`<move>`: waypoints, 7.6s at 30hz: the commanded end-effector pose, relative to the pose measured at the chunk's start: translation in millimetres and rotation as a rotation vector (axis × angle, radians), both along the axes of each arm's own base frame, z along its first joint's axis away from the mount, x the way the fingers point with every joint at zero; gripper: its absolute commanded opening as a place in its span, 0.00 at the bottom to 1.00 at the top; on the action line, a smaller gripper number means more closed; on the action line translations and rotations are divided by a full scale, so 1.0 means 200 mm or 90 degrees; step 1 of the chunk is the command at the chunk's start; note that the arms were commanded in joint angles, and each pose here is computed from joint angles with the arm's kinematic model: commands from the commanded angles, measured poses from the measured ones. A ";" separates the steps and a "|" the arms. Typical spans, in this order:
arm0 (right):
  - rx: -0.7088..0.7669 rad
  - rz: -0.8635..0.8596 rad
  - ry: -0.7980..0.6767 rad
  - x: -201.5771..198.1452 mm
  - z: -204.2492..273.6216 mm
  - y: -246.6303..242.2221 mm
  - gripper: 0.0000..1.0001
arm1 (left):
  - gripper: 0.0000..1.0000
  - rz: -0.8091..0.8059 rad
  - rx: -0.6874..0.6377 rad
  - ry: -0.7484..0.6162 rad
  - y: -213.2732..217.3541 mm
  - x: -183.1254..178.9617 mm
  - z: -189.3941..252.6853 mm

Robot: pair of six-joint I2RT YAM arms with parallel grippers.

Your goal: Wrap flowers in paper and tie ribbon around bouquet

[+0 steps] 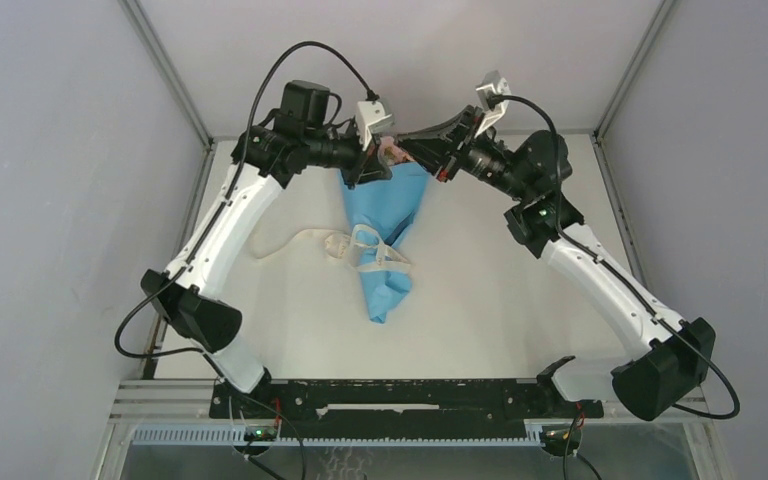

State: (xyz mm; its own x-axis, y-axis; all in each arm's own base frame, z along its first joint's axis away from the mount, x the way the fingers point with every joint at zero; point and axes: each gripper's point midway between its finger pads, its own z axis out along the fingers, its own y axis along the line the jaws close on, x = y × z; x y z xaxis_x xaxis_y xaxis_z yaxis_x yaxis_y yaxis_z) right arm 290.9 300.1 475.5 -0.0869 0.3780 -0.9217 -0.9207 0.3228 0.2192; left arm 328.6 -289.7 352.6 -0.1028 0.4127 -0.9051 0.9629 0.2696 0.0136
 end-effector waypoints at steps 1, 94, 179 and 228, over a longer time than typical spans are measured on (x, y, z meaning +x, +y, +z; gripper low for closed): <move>-0.105 -0.116 0.186 0.21 -0.49 -0.11 0.22 | 0.00 0.054 0.044 0.024 0.17 0.05 -0.17; -0.411 -0.066 0.427 0.21 -2.36 0.24 0.39 | 0.00 0.094 -0.394 -0.091 0.38 -0.36 1.38; 0.054 0.018 0.238 0.27 -0.76 -0.05 0.00 | 0.00 0.013 0.392 0.022 0.24 0.25 -1.40; -0.028 -0.324 0.715 0.18 -1.83 -0.79 0.27 | 0.00 0.299 0.282 0.250 0.69 0.21 -1.37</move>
